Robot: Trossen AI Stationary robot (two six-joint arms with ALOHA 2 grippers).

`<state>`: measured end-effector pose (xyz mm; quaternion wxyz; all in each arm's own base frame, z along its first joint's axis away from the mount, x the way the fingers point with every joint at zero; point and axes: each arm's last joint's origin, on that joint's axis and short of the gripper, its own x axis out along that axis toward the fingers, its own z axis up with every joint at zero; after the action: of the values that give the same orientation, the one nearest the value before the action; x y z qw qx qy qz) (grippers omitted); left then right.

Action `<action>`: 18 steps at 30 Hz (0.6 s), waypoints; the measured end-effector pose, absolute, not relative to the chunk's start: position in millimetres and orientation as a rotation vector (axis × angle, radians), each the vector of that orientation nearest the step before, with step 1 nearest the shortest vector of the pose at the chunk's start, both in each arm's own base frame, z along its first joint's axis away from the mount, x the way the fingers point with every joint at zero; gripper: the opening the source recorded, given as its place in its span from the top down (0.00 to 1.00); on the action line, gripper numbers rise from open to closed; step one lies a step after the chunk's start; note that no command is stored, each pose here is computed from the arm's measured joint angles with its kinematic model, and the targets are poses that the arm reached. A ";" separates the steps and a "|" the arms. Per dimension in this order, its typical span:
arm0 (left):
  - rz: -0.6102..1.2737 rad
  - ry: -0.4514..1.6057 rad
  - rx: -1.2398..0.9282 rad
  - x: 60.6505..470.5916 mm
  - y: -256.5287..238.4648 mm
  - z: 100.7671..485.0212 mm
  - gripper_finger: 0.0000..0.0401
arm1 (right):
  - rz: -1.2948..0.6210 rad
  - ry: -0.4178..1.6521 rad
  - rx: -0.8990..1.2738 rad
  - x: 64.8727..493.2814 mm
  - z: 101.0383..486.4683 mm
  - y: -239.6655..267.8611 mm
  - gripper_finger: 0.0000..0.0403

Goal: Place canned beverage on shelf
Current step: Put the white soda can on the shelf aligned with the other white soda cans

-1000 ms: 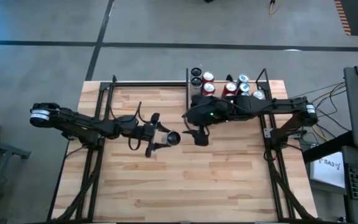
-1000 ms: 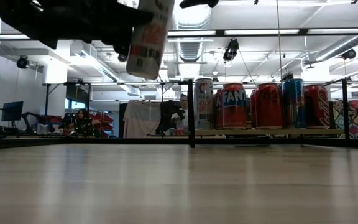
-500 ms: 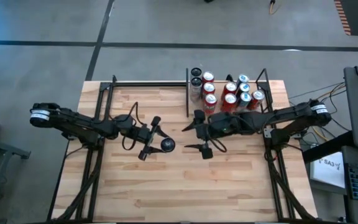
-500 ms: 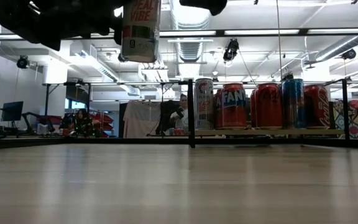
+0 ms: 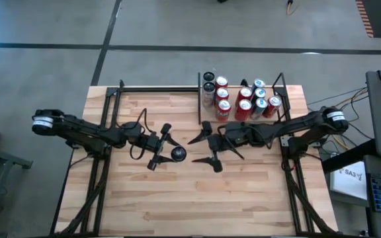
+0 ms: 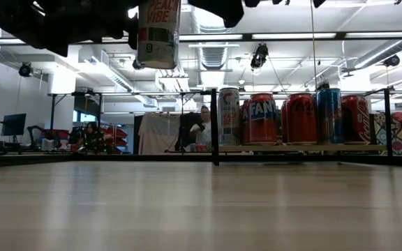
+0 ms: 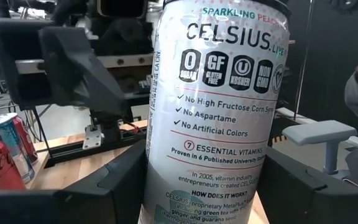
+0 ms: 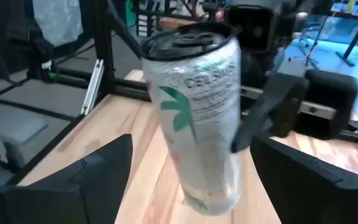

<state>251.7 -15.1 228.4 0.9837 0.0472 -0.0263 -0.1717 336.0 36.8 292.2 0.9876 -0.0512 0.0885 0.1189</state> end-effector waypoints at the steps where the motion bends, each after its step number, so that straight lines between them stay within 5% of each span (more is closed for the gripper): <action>1: -0.344 -0.052 0.095 252.4 -14.8 228.4 0.42 | 0.240 0.182 -0.110 338.1 290.9 37.1 0.21; 18: -0.332 -0.053 0.090 258.9 -12.4 225.3 0.42 | 0.248 0.168 -0.198 379.5 289.9 41.1 0.15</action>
<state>258.9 -12.4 225.3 0.9849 0.0447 -0.0266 -0.1651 379.5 41.1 289.9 0.9839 -0.0987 0.0838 0.1236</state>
